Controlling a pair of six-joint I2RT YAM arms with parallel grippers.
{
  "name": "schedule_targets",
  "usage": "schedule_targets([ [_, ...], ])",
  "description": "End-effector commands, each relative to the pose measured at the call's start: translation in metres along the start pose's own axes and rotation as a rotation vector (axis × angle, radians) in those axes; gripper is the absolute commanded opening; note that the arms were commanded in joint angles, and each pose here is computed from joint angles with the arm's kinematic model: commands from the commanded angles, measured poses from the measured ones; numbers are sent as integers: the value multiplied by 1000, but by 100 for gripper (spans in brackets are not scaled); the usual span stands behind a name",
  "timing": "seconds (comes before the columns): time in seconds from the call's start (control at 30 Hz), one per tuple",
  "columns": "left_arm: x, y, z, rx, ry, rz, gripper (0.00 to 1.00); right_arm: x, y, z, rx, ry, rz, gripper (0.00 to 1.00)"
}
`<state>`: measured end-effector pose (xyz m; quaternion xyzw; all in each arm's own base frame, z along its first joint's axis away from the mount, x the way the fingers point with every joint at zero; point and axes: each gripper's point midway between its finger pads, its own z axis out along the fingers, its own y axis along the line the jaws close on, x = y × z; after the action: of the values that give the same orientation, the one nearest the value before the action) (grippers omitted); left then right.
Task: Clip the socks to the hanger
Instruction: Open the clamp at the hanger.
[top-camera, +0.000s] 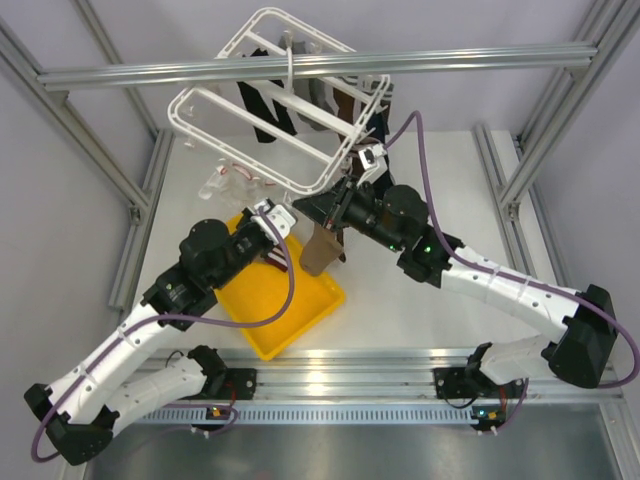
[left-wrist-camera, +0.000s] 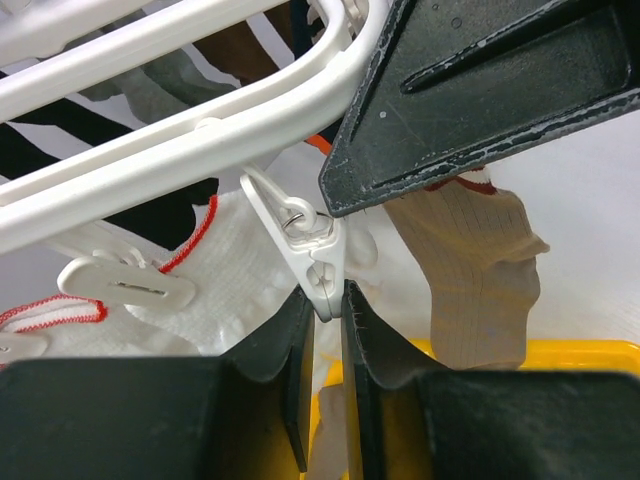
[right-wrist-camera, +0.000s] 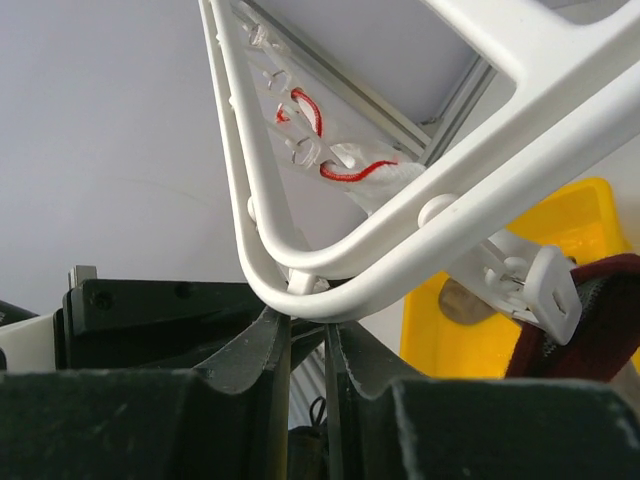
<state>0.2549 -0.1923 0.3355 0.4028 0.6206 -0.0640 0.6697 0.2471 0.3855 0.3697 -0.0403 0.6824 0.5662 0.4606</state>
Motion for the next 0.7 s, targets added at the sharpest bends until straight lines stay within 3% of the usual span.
schedule_targets([
  [0.0, -23, -11, -3, 62, -84, -33, 17, -33, 16, 5, -27, -105, -60, 0],
  [0.3, -38, -14, -6, 91, -115, -199, 43, -43, 17, 0, -93, -125, -138, 0],
  [0.67, -16, 20, -13, -57, -68, -441, 45, -54, 9, -6, -105, -145, -173, 0],
])
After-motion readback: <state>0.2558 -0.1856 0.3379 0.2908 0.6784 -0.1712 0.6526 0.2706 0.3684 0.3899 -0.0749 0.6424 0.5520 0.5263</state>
